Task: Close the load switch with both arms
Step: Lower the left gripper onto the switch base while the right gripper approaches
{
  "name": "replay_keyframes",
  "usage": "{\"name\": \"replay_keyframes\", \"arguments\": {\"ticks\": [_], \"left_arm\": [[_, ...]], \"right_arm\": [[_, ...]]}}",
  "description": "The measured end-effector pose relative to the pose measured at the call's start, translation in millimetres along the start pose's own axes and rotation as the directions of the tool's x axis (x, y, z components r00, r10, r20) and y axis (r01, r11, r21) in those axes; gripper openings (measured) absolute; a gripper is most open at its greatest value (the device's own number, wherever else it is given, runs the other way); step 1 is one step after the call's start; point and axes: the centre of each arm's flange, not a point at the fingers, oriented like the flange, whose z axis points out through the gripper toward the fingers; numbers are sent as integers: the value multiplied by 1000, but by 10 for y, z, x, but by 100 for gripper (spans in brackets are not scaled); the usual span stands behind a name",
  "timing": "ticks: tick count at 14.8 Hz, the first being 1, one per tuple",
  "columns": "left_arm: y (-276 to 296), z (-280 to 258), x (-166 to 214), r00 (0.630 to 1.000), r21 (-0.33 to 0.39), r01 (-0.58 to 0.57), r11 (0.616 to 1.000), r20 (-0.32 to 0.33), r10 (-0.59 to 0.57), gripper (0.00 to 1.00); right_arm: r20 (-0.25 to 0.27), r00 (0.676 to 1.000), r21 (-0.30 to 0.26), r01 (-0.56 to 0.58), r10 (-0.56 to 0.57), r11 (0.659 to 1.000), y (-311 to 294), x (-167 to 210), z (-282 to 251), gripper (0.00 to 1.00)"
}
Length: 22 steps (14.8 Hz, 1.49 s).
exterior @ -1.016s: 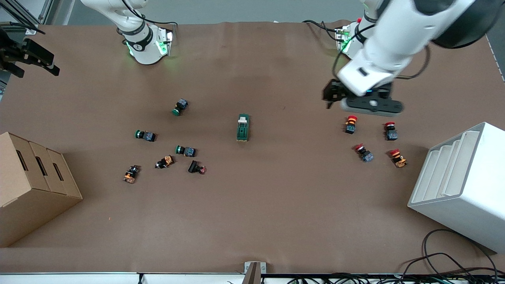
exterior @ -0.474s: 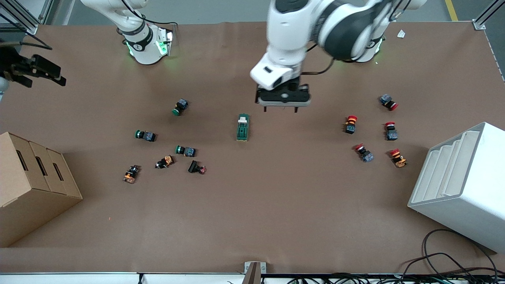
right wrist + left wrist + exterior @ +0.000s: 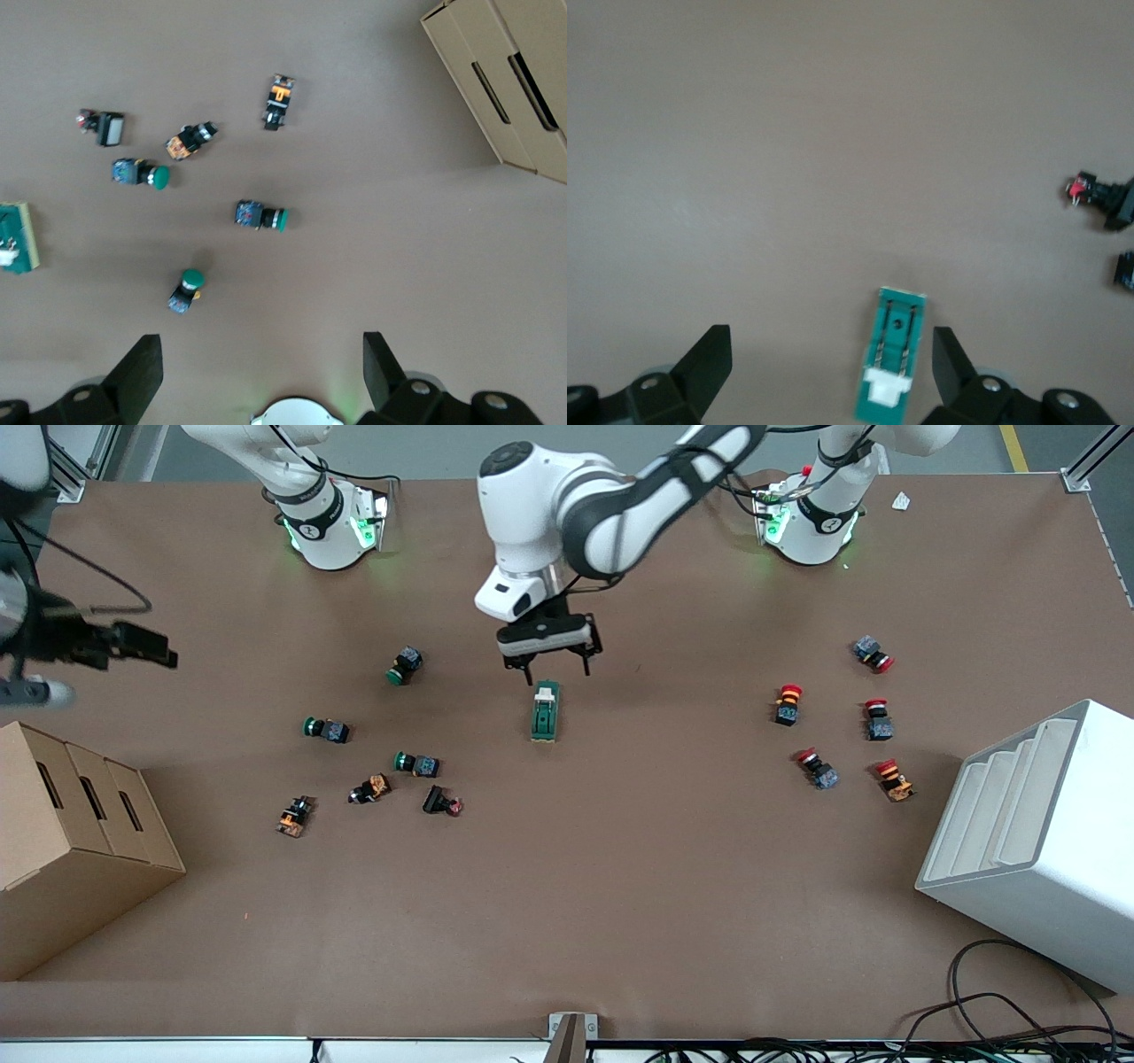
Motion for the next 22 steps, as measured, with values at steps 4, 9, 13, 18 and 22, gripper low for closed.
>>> {"name": "replay_keyframes", "arguments": {"ticks": [4,9,13,18,22], "left_arm": [[215,408,-757,993,-10,46,999,-113,-46,100],[126,793,-1173,965,-63,63,996,-251,-77,100],[72,1088,-1412,936,-122,31,992,-344,-72,100],[-40,1408,-1729,928,-126,-34,991,-373,-15,100],[-104,1482,-1876,906,-148,-110,983,-421,38,100]], "right_arm": [[-15,1000,-7,-19,19,1000,-56,235,165,100],[27,986,28,-164,163,986,-655,348,403,100],[48,960,65,-279,277,958,-1166,543,739,100],[59,937,67,-349,345,935,-1730,706,1171,100],[67,927,137,-375,369,917,-2216,871,1673,100]]}}
